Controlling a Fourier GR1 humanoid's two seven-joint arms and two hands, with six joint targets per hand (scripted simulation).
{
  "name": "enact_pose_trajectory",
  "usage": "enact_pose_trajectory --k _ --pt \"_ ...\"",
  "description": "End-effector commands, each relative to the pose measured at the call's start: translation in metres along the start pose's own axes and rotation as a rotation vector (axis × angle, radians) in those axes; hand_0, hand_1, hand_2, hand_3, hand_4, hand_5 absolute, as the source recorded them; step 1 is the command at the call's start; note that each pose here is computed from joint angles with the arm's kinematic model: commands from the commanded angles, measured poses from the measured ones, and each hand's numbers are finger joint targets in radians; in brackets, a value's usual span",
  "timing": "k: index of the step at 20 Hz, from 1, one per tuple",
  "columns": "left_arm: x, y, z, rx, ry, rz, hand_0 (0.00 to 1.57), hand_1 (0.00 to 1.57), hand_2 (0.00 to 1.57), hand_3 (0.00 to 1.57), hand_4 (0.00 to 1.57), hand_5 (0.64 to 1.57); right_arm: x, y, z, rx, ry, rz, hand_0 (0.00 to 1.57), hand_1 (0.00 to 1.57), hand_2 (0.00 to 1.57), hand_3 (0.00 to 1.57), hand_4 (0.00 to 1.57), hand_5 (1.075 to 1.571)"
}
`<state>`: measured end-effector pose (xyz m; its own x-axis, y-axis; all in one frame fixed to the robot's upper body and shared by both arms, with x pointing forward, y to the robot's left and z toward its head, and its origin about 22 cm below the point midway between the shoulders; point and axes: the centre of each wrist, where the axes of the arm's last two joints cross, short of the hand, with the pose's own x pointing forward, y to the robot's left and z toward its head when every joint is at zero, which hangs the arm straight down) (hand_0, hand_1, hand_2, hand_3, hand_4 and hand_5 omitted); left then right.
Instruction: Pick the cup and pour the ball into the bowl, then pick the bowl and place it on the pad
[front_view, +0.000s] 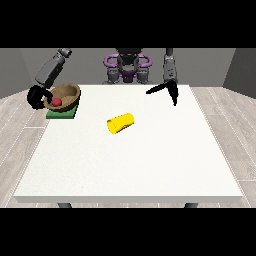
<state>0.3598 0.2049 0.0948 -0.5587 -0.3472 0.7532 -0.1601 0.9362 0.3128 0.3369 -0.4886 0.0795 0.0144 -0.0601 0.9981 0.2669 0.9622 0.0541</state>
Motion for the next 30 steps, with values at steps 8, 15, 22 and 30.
enact_pose_trajectory --k 8,15,22,30 --pt "0.061 -0.017 0.006 0.043 -0.099 0.007 0.00 0.00 0.00 0.00 0.00 1.563 0.041 -0.035 0.003 -0.017 -0.109 0.060 1.57 1.57 1.57 0.44 1.03 1.571" --pt "0.051 -0.004 -0.007 0.004 -0.004 0.031 0.00 0.00 0.00 0.00 0.00 1.566 0.034 -0.024 -0.003 -0.020 -0.008 -0.019 1.57 1.57 1.57 0.00 0.71 1.569" --pt "0.038 0.000 0.007 0.008 -0.016 0.040 0.00 0.00 0.00 0.00 0.00 1.566 0.007 -0.019 0.003 -0.006 0.042 0.061 1.57 1.57 1.57 0.93 0.71 1.570" --pt "0.055 0.010 0.009 0.040 -0.048 0.019 0.00 0.00 0.00 0.00 0.00 1.565 0.034 -0.062 0.020 -0.155 0.073 0.212 1.10 1.10 1.05 0.87 0.00 1.539"
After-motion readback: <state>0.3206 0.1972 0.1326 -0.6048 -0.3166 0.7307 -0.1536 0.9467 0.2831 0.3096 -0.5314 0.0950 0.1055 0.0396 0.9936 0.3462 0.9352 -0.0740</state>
